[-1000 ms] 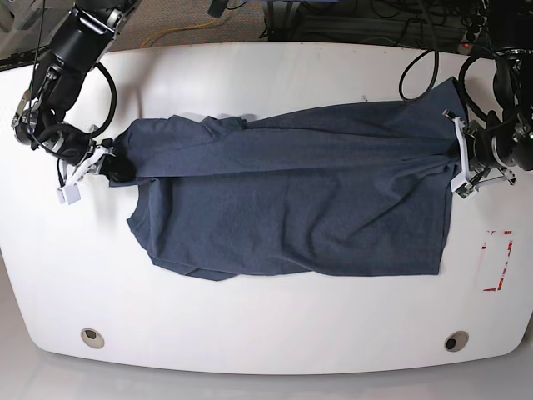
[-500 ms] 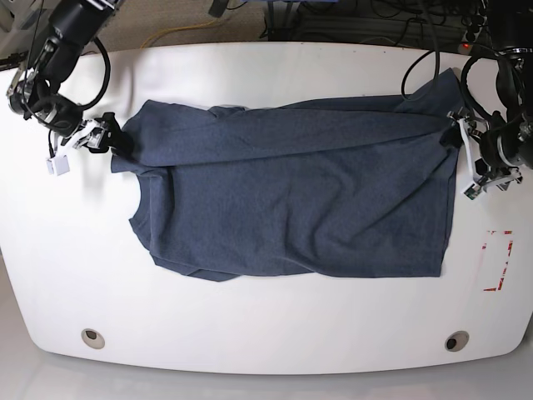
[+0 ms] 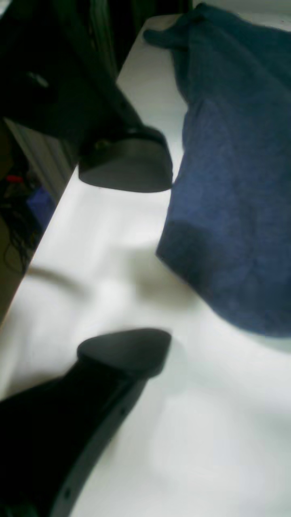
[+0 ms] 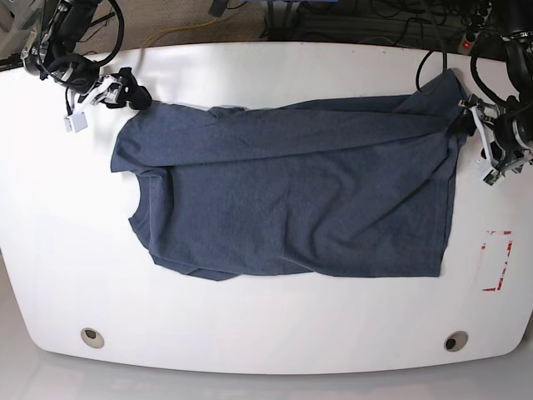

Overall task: Fold the T-shirt properly
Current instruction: 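Adjust the grasp on the shirt edge with the left gripper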

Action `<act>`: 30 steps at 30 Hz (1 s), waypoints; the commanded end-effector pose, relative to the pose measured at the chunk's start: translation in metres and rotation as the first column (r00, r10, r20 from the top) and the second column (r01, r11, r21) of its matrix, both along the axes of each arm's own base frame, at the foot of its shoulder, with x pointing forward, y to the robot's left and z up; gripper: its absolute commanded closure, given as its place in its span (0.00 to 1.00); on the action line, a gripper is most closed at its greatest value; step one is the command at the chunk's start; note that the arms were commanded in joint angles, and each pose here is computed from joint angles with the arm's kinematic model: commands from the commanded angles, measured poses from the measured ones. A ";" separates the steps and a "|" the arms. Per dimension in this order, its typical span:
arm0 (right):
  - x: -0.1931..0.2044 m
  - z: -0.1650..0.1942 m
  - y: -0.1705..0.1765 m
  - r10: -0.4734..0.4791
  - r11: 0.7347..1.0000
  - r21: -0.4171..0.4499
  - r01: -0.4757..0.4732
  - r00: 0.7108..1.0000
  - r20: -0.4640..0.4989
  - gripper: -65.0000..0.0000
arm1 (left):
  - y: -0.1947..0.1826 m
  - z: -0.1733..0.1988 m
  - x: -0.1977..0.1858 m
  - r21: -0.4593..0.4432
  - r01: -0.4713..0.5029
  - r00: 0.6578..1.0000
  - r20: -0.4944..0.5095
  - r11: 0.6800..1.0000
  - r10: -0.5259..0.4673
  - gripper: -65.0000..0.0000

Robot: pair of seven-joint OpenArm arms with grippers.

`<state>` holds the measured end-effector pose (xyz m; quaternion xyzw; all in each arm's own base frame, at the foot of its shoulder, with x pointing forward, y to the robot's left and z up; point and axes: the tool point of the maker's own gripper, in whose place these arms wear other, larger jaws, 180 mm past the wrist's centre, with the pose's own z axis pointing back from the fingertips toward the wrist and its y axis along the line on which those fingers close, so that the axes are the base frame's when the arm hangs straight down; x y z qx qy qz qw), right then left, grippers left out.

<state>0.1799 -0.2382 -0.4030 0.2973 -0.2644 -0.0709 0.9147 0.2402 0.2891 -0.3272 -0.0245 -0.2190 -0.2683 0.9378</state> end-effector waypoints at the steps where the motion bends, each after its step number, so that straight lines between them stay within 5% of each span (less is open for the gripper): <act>1: 0.003 0.005 0.001 -0.005 1.000 0.008 0.005 1.000 0.027 0.25 | -0.003 0.007 0.001 -0.005 0.012 0.999 0.032 1.000 -0.012 0.29; 15: 0.017 -0.017 0.034 -0.006 1.000 -0.012 0.006 1.000 -0.017 0.26 | -0.015 -0.009 -0.036 -0.033 -0.018 1.000 -0.016 0.999 0.018 0.29; 23: 0.023 -0.016 0.038 -0.009 1.000 -0.002 0.009 1.000 -0.007 0.78 | -0.010 -0.029 -0.060 0.027 -0.021 0.994 -0.104 0.999 0.023 0.43; 30: 0.027 -0.014 0.037 -0.023 1.000 -0.002 0.023 1.000 0.019 0.93 | -0.016 -0.045 -0.072 0.053 -0.022 0.988 -0.149 0.998 0.030 0.43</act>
